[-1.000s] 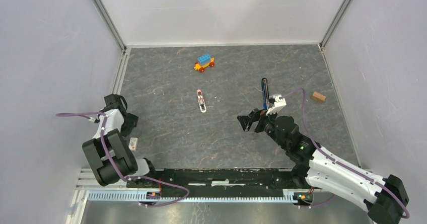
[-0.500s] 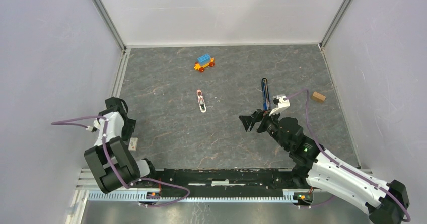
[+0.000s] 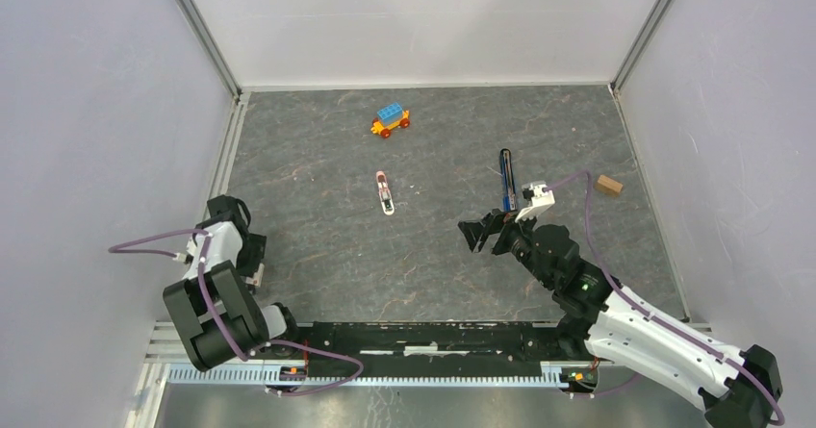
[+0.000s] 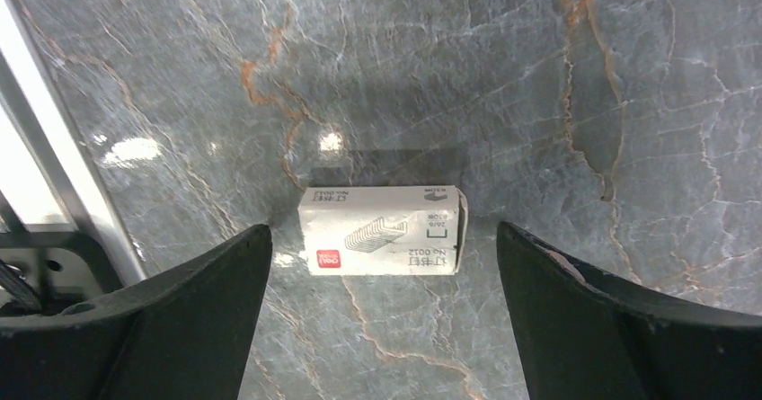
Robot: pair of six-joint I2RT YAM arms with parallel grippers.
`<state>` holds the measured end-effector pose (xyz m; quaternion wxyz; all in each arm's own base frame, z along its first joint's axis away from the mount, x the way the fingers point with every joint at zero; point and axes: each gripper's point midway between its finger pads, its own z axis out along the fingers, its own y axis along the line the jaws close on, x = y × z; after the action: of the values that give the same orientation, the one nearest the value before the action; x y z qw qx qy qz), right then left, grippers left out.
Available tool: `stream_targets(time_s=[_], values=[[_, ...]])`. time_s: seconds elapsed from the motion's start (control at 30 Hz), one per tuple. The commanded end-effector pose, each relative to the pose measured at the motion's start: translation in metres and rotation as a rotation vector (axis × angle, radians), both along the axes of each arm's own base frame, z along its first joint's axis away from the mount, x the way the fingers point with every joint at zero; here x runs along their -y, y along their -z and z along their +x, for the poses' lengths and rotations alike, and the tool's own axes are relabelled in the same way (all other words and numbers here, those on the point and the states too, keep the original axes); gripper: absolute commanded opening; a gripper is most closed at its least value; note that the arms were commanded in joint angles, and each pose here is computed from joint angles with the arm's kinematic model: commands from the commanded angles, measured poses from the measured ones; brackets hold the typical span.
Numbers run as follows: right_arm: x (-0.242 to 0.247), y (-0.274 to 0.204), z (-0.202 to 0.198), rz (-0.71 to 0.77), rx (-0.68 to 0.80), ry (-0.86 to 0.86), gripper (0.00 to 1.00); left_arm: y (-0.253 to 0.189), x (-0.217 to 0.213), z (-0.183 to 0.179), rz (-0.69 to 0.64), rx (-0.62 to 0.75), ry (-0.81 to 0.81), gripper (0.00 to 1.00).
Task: Load the staples into the stapler
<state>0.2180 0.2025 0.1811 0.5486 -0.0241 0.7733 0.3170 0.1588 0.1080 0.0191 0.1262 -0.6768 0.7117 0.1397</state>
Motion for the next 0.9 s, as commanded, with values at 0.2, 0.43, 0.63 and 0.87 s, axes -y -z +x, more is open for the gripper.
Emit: stream_targets(time_s=[0.2,0.43,0.63,0.87], values=[[0.005,-0.006,0.003,0.017,0.015,0.034,0.98,0.010,-0.006,0.003,0.030,0.030,-0.055,0.90],[0.005,-0.003,0.004,0.014,0.008,0.035,0.98,0.004,-0.009,0.005,0.046,0.040,-0.044,0.76],[0.005,0.000,0.004,0.010,0.003,0.042,0.98,0.002,-0.007,0.005,0.041,0.051,-0.056,0.71],[0.006,0.003,0.005,0.008,0.003,0.047,0.98,-0.005,-0.005,0.012,0.033,0.070,-0.023,0.70]])
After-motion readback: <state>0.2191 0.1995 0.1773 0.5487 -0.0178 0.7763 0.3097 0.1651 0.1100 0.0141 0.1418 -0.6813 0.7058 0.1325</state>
